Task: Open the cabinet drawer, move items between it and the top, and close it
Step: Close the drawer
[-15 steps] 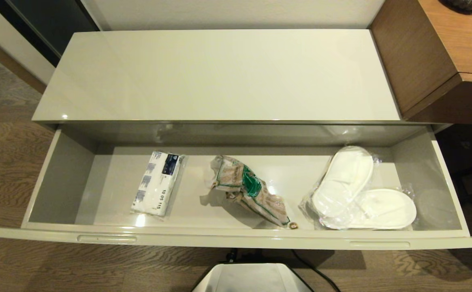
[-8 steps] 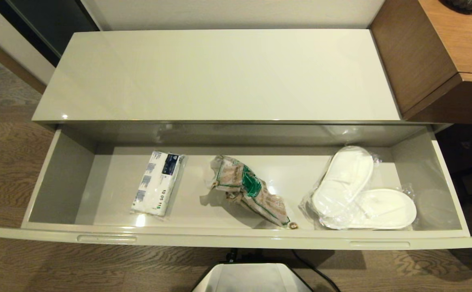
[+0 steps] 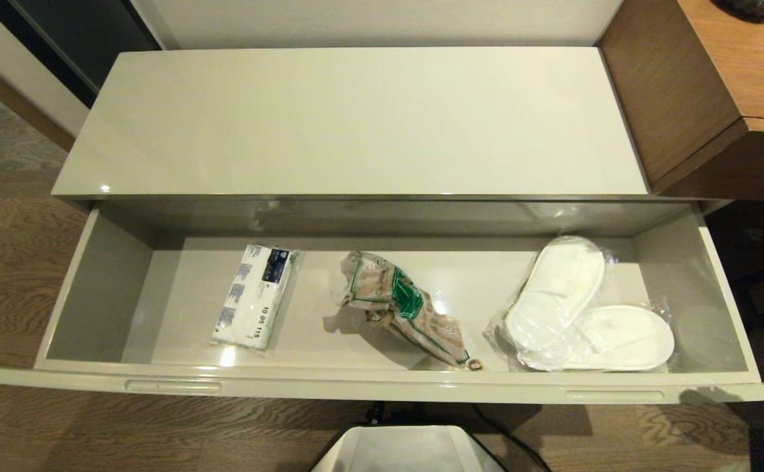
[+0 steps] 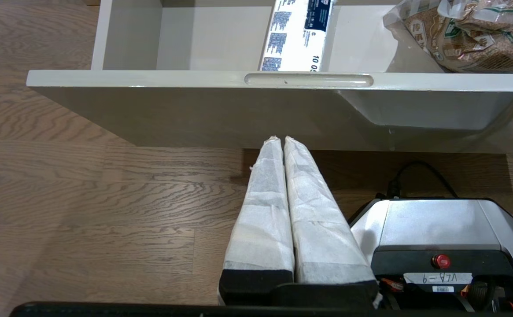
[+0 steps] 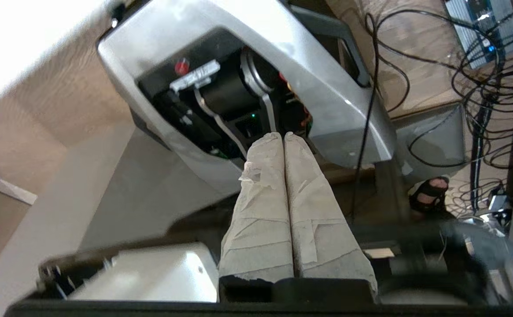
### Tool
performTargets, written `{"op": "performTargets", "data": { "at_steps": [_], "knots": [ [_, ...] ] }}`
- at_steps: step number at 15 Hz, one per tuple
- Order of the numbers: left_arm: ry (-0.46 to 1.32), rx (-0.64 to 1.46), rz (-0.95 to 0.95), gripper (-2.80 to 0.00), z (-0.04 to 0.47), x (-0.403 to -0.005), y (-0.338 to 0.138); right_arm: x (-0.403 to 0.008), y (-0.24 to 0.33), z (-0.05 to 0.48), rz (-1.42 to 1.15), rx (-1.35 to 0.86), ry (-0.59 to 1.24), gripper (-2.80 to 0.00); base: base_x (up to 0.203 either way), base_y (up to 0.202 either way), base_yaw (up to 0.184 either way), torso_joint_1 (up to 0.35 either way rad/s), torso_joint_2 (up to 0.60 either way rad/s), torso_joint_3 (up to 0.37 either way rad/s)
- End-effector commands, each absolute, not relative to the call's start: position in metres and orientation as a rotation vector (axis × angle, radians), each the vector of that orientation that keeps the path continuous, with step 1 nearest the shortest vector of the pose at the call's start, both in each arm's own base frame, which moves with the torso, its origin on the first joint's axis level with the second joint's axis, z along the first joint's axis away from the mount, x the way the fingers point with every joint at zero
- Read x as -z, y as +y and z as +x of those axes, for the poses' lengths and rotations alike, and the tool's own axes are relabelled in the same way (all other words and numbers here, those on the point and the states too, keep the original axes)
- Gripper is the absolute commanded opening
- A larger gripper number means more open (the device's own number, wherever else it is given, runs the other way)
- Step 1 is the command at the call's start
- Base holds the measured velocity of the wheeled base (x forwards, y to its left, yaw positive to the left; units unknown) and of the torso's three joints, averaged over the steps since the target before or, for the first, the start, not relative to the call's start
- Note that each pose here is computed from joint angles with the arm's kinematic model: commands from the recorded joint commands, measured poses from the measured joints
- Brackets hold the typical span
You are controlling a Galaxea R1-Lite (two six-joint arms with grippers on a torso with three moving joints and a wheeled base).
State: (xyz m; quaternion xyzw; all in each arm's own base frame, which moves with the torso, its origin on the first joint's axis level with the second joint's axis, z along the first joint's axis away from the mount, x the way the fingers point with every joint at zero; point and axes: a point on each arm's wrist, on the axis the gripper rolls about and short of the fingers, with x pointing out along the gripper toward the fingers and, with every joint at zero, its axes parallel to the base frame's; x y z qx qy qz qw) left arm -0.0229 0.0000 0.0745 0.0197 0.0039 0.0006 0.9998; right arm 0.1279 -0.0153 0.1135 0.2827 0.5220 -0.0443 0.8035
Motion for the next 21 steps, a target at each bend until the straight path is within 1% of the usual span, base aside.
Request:
{"op": "performTargets", "data": {
  "at_steps": [1,3,5,7,9,11,14,17,21],
  "knots": [
    [0.009,-0.001,0.040,-2.80,-0.023,-0.075,0.000,-0.087,-0.014,0.164,0.609,0.112,1.214,-2.80,0.000,0.000,0.000,0.000,0.00,0.000],
    [0.009,-0.002,0.040,-2.80,-0.023,-0.075,0.000,-0.077,-0.007,0.188,0.596,0.109,1.191,-2.80,0.000,0.000,0.000,0.000,0.00,0.000],
    [0.009,-0.001,0.040,-2.80,-0.023,-0.075,0.000,-0.083,0.001,0.211,0.611,0.091,1.123,-2.80,0.000,0.000,0.000,0.000,0.00,0.000],
    [0.009,-0.001,0.040,-2.80,-0.023,-0.075,0.000,-0.097,0.002,0.226,0.629,0.082,1.063,-2.80,0.000,0.000,0.000,0.000,0.00,0.000],
    [0.009,-0.002,0.040,-2.80,-0.023,-0.075,0.000,-0.127,0.002,0.238,0.634,0.062,0.983,-2.80,0.000,0.000,0.000,0.000,0.00,0.000],
    [0.009,-0.001,0.040,-2.80,-0.023,-0.075,0.000,-0.161,0.001,0.241,0.639,0.044,0.915,-2.80,0.000,0.000,0.000,0.000,0.00,0.000],
    [0.009,-0.001,0.040,-2.80,-0.023,-0.075,0.000,-0.196,0.003,0.237,0.644,0.055,0.805,-2.80,0.000,0.000,0.000,0.000,0.00,0.000],
    [0.009,-0.001,0.040,-2.80,-0.023,-0.075,0.000,-0.216,0.004,0.233,0.636,0.060,0.735,-2.80,0.000,0.000,0.000,0.000,0.00,0.000],
    [0.009,-0.002,0.040,-2.80,-0.023,-0.075,0.000,-0.233,0.013,0.227,0.647,0.019,0.707,-2.80,0.000,0.000,0.000,0.000,0.00,0.000]
  ]
}}
